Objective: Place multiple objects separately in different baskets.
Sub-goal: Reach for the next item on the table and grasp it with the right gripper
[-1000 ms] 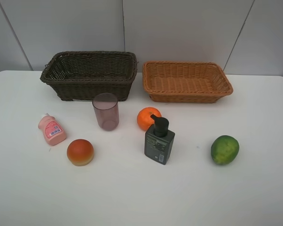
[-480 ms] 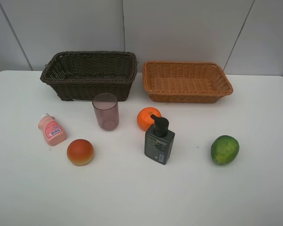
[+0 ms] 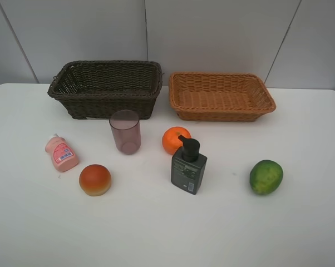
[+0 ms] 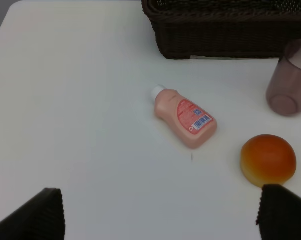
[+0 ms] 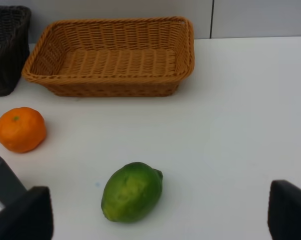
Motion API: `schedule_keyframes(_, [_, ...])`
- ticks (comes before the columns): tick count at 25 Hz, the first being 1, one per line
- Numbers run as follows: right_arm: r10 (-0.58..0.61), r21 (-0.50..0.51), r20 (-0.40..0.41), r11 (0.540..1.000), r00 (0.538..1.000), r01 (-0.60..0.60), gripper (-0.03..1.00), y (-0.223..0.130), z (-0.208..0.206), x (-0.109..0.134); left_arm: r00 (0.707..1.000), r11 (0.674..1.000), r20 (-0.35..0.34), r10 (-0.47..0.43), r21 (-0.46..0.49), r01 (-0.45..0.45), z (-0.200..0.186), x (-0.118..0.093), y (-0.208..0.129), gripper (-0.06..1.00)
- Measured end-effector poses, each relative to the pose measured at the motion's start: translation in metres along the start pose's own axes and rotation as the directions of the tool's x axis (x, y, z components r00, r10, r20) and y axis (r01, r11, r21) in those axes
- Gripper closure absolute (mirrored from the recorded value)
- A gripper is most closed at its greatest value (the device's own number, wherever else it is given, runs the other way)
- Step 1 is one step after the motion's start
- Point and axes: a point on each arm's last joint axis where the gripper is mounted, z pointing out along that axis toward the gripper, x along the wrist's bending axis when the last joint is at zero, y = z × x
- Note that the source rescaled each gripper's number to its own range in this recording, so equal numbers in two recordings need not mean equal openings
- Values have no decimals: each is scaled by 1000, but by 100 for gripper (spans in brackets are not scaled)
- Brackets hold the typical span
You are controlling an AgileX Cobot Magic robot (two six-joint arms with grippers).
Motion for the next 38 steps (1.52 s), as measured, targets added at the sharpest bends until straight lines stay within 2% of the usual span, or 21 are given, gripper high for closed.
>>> schedule_keyframes(11, [0, 9, 0, 1000, 1000, 0, 7, 1, 1, 0, 1000, 1000, 0, 0, 0, 0, 0, 0, 0, -5])
schedule_keyframes(13, [1, 55, 2, 999, 1000, -1, 7, 4, 8, 0, 1000, 1000, 0, 0, 0, 0, 0, 0, 0, -5])
schedule_keyframes(17, [24, 238, -11, 971, 1000, -20, 7, 16, 36, 2, 1000, 1000, 0, 0, 0, 0, 0, 0, 0, -5])
schedule_keyframes(24, [78, 460, -18, 886, 997, -61, 7, 64, 96, 7, 1000, 1000, 0, 0, 0, 0, 0, 0, 0, -5])
schedule_keyframes(28, [127, 567, 27, 815, 992, -119, 7, 82, 135, 8, 1000, 1000, 0, 0, 0, 0, 0, 0, 0, -5])
schedule_keyframes(33, [224, 660, 119, 710, 967, -246, 7, 81, 176, 10, 1000, 1000, 0, 0, 0, 0, 0, 0, 0, -5])
schedule_keyframes(38, [284, 706, 183, 628, 941, -326, 7, 69, 200, 32, 1000, 1000, 0, 0, 0, 0, 0, 0, 0, -5])
